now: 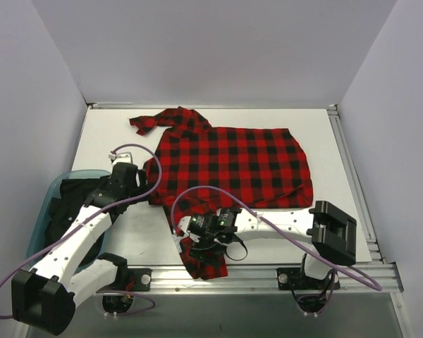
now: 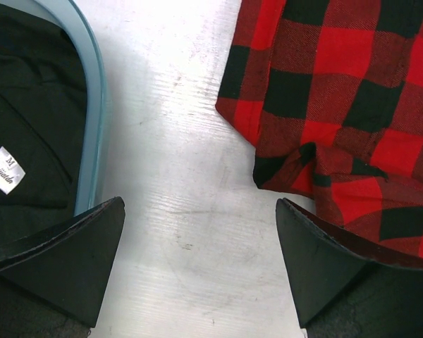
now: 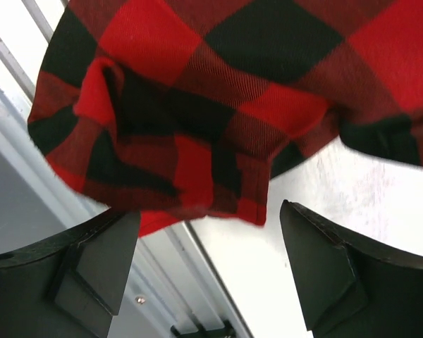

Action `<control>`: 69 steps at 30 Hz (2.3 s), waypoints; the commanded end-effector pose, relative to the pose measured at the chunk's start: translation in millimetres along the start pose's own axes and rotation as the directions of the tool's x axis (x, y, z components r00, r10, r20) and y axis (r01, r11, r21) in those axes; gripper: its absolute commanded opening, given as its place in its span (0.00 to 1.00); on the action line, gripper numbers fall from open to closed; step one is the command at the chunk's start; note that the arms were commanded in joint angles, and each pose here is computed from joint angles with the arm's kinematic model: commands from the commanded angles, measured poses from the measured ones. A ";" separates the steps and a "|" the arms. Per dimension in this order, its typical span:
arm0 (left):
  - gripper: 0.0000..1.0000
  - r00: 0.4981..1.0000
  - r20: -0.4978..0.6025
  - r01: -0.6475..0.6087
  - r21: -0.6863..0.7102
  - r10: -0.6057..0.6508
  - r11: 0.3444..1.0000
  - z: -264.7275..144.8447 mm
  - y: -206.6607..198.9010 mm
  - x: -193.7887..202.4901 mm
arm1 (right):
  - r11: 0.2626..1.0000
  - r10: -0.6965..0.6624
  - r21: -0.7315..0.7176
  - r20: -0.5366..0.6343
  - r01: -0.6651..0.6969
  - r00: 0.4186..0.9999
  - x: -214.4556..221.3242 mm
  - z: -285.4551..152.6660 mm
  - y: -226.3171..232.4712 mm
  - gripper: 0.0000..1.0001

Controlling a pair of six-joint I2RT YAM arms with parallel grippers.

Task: Fold and stack the long sleeve shirts
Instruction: Fold the shirt

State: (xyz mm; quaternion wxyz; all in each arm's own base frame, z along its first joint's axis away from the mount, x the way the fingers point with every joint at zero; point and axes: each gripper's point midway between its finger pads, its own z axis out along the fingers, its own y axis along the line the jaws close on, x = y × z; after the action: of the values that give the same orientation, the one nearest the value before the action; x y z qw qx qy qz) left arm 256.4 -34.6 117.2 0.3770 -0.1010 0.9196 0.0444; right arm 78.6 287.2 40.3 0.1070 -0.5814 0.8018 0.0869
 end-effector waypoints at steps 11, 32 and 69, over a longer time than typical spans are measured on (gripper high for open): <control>0.97 0.997 0.052 0.048 0.007 -0.048 0.999 -2.9 0.2 -21.1 | 0.989 -0.123 -0.077 -0.005 0.122 0.992 -11.3 1.6 3.3 0.26; 0.98 0.998 0.001 0.061 0.057 -0.061 0.997 3.2 -8.9 -15.7 | 0.845 0.187 0.406 0.385 -0.348 0.904 -121.5 -162.1 -270.9 0.00; 0.97 0.991 -0.136 0.037 0.161 -0.015 0.986 15.9 -33.8 8.3 | 0.735 0.427 0.261 0.538 -0.625 0.727 -153.8 -105.5 -375.4 0.10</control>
State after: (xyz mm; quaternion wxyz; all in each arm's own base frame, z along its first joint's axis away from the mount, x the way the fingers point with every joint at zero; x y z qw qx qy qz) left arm 250.8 -61.0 81.9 0.2911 -0.0844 0.9526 -0.0268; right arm 479.4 277.5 190.0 0.3930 -0.2457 0.8850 0.0454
